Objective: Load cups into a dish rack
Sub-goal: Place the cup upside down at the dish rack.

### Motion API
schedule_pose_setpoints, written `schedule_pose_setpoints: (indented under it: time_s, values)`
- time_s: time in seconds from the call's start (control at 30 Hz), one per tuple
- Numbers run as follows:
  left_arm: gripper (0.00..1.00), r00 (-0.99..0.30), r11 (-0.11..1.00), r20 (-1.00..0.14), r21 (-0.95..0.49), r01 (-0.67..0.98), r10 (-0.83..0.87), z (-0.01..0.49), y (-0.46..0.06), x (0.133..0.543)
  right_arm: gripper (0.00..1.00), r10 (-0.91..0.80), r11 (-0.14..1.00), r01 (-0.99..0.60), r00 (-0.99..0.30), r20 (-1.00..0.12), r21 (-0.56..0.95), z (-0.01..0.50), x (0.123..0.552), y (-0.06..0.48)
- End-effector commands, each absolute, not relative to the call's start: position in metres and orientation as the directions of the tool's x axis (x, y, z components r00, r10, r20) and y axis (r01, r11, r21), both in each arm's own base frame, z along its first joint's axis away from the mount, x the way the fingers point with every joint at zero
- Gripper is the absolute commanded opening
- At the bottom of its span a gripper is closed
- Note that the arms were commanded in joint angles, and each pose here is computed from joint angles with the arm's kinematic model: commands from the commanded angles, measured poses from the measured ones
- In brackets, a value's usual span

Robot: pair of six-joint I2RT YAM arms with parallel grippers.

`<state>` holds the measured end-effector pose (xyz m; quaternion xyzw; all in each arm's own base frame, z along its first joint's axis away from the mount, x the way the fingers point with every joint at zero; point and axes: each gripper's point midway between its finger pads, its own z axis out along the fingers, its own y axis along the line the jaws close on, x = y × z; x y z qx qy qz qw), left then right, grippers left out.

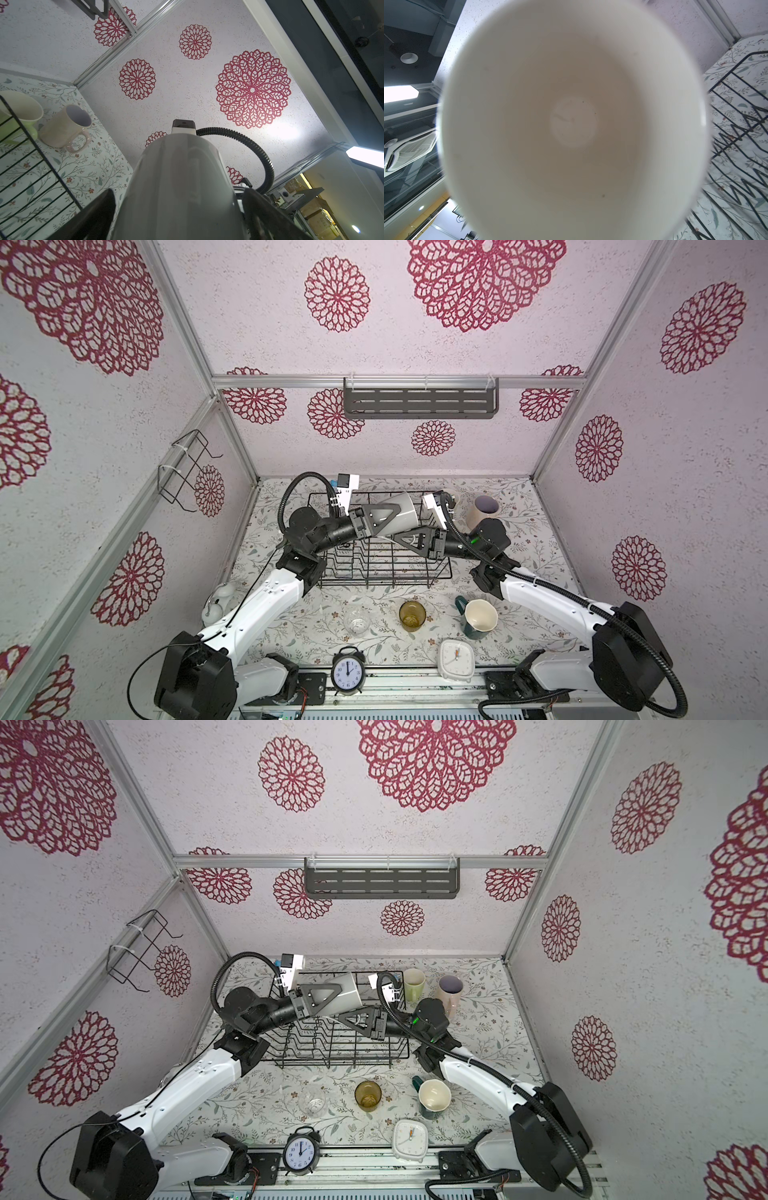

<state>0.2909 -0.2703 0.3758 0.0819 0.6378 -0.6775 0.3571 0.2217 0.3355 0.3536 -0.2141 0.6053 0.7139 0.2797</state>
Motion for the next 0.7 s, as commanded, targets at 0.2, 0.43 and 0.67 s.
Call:
schedule_pose_setpoints:
  time_s: [0.2,0.43,0.67]
  values:
    - [0.96,-0.755,0.012,-0.558,-0.807,0.591,-0.345,0.378,-0.272,0.279,0.00,0.146,-0.127,-0.784,-0.620,-0.771,0.607,0.393,0.214,0.336]
    - [0.82,-0.738,0.071,-0.582,-0.799,0.597,-0.342,0.374,-0.267,0.276,0.00,0.129,-0.132,-0.756,-0.654,-0.745,0.641,0.386,0.216,0.338]
    - [0.74,-0.720,0.059,-0.603,-0.779,0.624,-0.344,0.381,-0.266,0.272,0.00,0.138,-0.114,-0.751,-0.660,-0.738,0.650,0.384,0.221,0.337]
